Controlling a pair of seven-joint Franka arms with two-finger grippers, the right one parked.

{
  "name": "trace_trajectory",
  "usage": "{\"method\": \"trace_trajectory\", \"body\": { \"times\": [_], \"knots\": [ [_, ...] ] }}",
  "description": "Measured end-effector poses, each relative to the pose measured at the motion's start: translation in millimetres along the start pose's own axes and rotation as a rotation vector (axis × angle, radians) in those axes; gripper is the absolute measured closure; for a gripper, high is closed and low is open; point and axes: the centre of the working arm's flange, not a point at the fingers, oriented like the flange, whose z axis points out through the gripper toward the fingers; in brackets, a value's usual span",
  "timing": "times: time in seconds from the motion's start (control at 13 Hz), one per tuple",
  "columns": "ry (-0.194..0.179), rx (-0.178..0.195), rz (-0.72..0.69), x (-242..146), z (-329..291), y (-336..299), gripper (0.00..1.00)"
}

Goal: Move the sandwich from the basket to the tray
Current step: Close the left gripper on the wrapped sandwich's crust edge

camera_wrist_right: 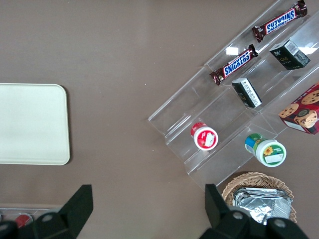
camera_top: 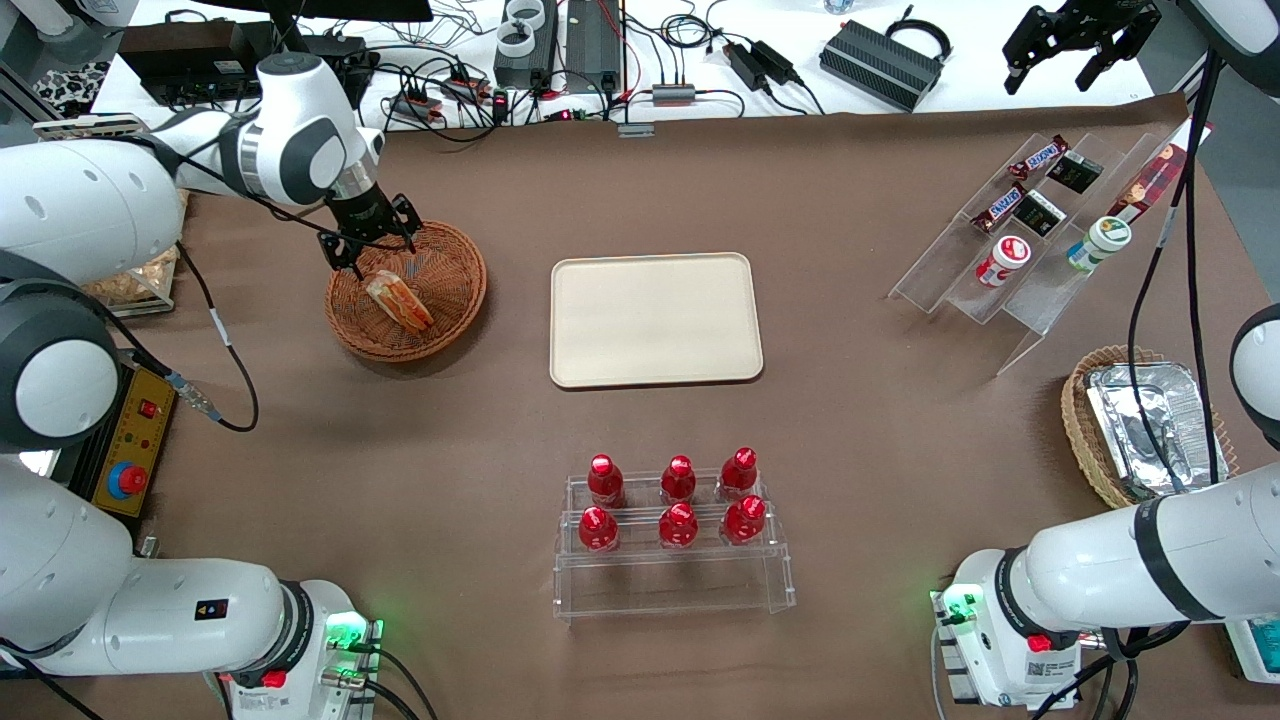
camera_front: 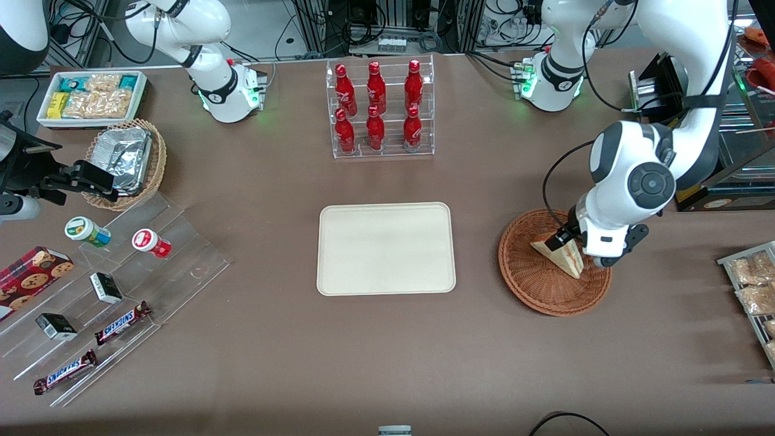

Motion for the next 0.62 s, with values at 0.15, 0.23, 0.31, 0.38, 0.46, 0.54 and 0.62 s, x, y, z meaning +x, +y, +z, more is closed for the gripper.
{"method": "trace_trajectory", "body": {
  "times": [0.15,0.23,0.31,0.38,0.46,0.54,0.62],
  "knots": [
    [-0.001,0.028,0.014,4,17,1,0.0],
    [-0.001,0.032,0.018,6,25,2,0.0],
    [-0.001,0.031,0.021,8,34,4,0.0],
    [-0.003,0.029,0.022,9,42,6,0.0],
    [-0.006,0.028,0.023,11,50,7,0.0],
    [-0.011,0.029,0.022,12,56,8,0.03],
    [-0.015,0.032,0.021,12,60,8,0.03]
  ]
}}
